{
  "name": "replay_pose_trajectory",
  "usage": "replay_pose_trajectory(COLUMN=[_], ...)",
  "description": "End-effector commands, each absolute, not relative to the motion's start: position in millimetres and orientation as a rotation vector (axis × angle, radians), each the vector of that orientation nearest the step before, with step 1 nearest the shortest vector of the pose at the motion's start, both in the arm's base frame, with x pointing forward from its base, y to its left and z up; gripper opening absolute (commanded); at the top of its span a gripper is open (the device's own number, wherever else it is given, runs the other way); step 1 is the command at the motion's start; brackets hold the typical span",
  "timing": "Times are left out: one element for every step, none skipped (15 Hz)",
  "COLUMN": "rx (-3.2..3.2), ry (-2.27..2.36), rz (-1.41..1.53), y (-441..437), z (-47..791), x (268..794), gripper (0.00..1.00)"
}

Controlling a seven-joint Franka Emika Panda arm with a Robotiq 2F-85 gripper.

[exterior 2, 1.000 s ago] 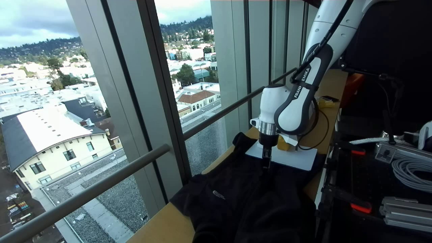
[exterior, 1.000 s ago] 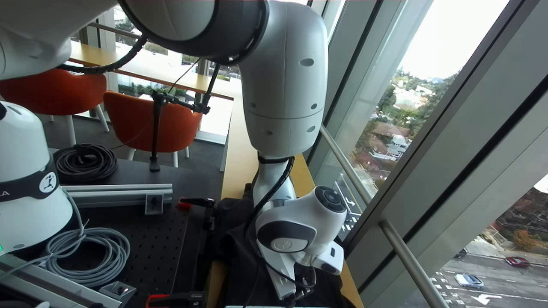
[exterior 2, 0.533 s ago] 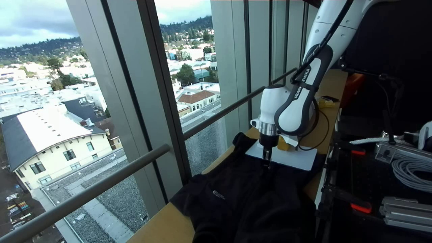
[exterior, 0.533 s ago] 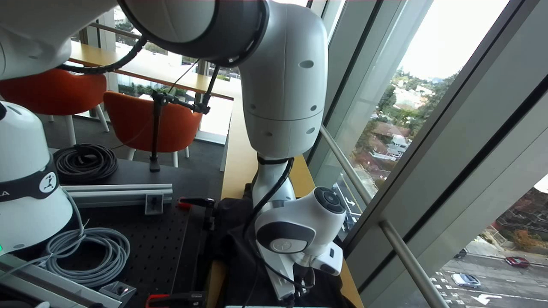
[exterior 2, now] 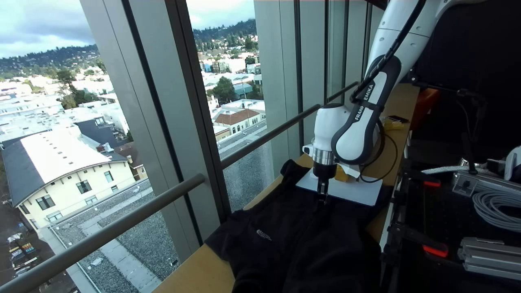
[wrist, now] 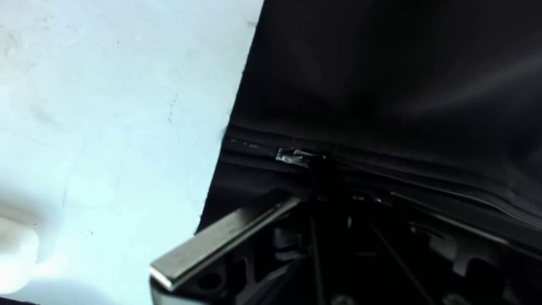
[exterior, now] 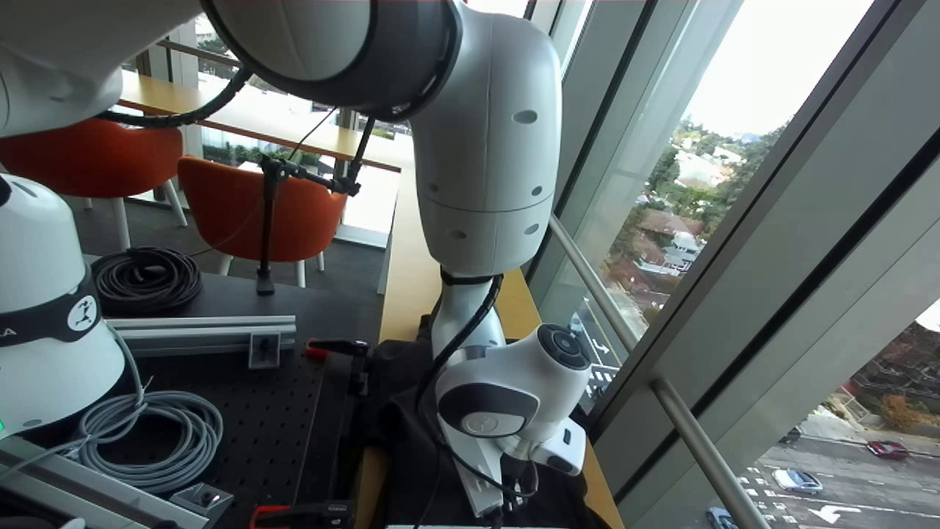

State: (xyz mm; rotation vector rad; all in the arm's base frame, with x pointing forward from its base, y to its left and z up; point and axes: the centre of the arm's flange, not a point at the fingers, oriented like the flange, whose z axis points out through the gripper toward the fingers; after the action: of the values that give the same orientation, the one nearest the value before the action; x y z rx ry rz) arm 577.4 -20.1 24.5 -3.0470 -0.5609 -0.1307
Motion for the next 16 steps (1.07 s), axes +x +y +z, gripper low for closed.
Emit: replay_pose_trajectory(rx=[-3.028,-3.027,-3.025,-3.023,-3.020,-3.018,-3.017,-3.015,-3.015,-3.014,-3.014,-3.015,-3.015,-3.016,-3.015,-3.015], ry=[-0.582,-0.583,-0.585,-0.587,-0.589,-0.591,-0.593,-0.594,-0.596,-0.598,-0.598,-0.593,-0.590,-0.587,-0.586,-0.586], rz=[-0.164,-0.171,-0.177,-0.183,-0.187,-0.190,-0.192,-0.194,-0.197,-0.199,-0.198,-0.194,-0.190,-0.183,-0.176,-0.170], y=[-18,-17,-16,-15,-14,-13,-12,-11,-10,-9,-9,-9,-10,-10,-10,-10], z=[36,39,41,43,45,46,46,47,48,49,50,49,48,46,44,42], x=[584,586,586,587,587,587,587,587,587,587,586,586,584,583,581,580], gripper=[0.00,0.00,0.00,0.00,0.00,0.00,0.00,0.00,0.00,0.00,0.00,0.26,0.27,0.34,0.40,0.48])
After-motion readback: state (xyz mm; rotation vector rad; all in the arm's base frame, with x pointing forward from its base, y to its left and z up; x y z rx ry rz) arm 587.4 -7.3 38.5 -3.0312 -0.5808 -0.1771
